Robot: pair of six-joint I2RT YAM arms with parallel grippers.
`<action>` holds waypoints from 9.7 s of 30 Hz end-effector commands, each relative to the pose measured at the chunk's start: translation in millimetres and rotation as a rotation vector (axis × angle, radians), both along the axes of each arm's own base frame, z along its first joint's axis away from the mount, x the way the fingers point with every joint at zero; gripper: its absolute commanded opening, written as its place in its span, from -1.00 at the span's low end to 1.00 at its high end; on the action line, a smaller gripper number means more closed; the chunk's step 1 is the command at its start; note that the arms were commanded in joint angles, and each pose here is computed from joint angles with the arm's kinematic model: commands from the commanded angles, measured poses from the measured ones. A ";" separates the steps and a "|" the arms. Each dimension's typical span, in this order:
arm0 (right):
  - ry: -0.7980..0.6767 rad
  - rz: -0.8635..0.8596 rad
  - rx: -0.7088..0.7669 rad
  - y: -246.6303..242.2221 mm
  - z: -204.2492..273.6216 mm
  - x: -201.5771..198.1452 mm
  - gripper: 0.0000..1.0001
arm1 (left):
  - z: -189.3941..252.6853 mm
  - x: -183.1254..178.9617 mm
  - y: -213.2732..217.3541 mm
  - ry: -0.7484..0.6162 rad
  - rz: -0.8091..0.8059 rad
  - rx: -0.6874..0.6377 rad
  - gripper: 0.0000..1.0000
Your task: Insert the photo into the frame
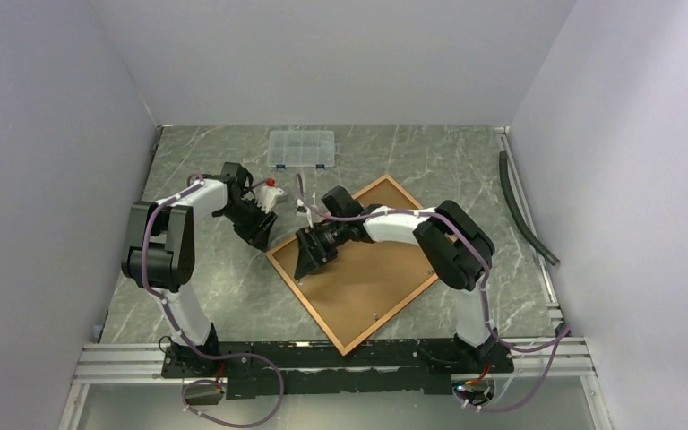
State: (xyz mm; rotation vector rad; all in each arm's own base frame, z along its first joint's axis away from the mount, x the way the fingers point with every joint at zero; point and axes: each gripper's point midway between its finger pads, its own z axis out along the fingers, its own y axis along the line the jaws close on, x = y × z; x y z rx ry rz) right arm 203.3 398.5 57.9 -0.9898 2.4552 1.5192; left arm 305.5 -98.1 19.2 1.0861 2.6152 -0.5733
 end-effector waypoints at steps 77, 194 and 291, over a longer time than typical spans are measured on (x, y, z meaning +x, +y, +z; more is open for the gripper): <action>-0.147 -0.338 0.096 -15.8 85.7 69.8 0.75 | 24.2 11.7 0.1 0.011 -0.024 -0.012 -0.11; 0.287 -0.784 -0.090 -15.3 37.9 82.0 0.24 | 29.6 -73.8 -72.4 0.082 -0.281 -0.231 -0.31; 0.089 -0.698 -0.094 -53.8 16.5 203.8 0.65 | 11.6 24.5 -147.5 0.000 -0.146 -0.325 -0.30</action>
